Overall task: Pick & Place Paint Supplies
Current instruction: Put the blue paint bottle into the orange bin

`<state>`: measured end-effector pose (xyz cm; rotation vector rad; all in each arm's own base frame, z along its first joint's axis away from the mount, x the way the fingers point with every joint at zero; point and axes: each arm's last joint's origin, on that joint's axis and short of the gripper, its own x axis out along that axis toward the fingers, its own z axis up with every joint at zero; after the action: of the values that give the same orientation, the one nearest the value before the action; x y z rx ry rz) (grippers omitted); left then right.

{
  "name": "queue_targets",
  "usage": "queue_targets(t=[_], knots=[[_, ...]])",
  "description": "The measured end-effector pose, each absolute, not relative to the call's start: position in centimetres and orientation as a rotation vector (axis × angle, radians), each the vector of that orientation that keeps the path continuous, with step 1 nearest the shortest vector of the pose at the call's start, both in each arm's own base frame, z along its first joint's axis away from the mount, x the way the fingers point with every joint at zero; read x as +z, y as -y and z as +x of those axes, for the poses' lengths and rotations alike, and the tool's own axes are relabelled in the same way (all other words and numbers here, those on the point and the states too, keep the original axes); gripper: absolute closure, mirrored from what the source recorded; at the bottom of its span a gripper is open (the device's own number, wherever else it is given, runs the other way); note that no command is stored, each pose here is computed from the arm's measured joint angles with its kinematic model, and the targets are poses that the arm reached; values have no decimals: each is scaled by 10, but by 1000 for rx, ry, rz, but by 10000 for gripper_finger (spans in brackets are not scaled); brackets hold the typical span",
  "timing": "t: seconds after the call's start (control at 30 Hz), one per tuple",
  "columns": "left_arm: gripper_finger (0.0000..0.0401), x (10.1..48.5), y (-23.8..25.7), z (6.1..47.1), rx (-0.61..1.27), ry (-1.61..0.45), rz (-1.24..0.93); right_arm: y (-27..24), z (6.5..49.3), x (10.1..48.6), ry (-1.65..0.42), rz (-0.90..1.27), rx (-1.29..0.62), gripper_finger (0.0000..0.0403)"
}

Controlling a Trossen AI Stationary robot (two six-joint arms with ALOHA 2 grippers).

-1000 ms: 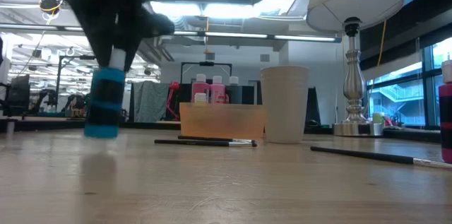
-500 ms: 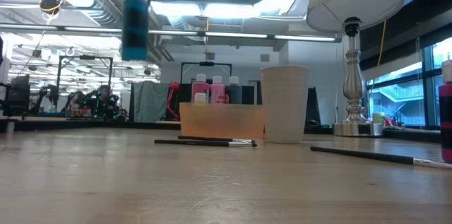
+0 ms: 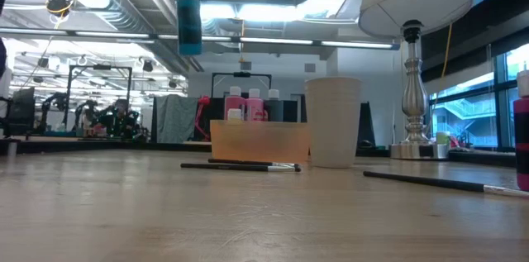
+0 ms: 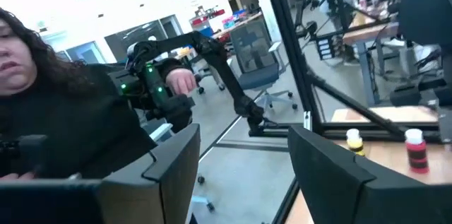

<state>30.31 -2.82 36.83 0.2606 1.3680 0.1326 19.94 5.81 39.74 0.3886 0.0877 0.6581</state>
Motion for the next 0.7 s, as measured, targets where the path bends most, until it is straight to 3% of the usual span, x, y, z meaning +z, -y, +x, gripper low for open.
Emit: queue_targets(t=[0.27,0.7], knots=[[283,369,-18,306,116,-1390,327,-46,196,400,-71,385,602,183],[283,372,-100,311,77,-1234,326,-24,195,395,-120,399,483,183]])
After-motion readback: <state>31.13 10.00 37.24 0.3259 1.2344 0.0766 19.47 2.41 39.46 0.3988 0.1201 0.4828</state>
